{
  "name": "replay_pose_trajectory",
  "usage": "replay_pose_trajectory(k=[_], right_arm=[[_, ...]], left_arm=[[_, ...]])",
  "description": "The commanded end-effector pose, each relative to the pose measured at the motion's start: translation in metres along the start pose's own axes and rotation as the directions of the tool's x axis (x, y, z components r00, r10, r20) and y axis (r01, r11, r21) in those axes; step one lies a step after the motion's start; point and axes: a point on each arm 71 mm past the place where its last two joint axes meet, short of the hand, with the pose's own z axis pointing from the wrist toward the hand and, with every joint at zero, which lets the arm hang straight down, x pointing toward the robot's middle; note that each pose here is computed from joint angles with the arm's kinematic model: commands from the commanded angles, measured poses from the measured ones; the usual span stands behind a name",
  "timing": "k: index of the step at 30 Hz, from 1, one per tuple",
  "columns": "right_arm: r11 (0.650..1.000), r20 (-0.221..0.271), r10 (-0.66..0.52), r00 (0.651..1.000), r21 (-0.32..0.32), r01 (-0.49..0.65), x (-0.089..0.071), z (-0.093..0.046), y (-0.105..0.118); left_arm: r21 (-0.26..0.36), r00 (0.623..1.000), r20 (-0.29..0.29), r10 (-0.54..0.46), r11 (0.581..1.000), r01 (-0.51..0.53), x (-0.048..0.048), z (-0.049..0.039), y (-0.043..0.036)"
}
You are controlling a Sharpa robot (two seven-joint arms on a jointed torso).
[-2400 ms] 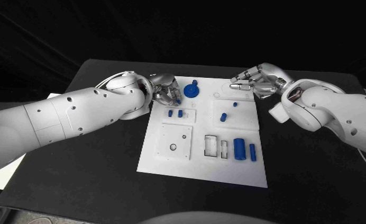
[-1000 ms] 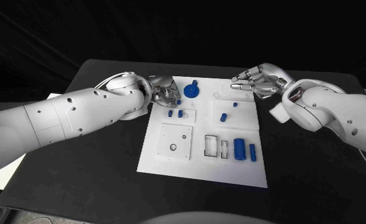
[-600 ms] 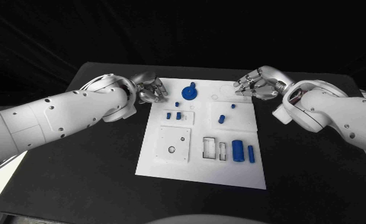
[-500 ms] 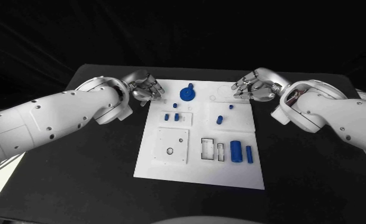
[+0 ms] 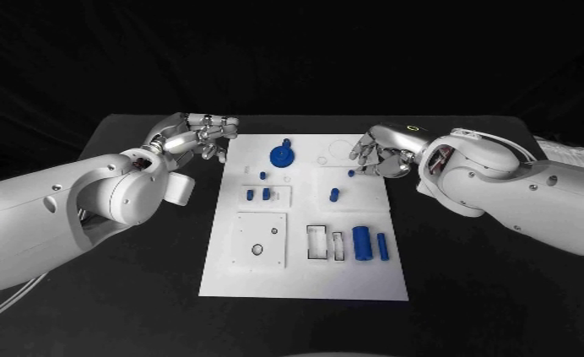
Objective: Assemble the parts on the task board
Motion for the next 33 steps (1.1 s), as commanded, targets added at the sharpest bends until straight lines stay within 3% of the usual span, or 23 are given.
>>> replay_pose_trajectory(k=[1, 12, 27, 33], right_arm=[[0.991, -0.041, -0.13, 0.991, 0.024, 0.131, 0.002, -0.001, 0.004], [0.982, -0.065, -0.185, 0.981, 0.012, 0.186, 0.004, 0.001, 0.015], [0.976, -0.067, -0.216, 0.974, 0.012, 0.217, 0.009, 0.015, 0.021], [0.974, -0.09, -0.223, 0.971, 0.01, 0.225, 0.012, 0.017, 0.022]], left_arm=[[0.048, 0.988, 0.044, -0.146, 0.988, 0.144, -0.0025, -0.0027, -0.0033], [0.057, 0.986, 0.06, -0.156, 0.987, 0.152, -0.0052, -0.0069, -0.0044], [0.058, 0.986, 0.045, -0.162, 0.985, 0.16, -0.0012, -0.0084, -0.0052], [0.056, 0.986, 0.041, -0.164, 0.985, 0.161, -0.0001, -0.0083, -0.0052]])
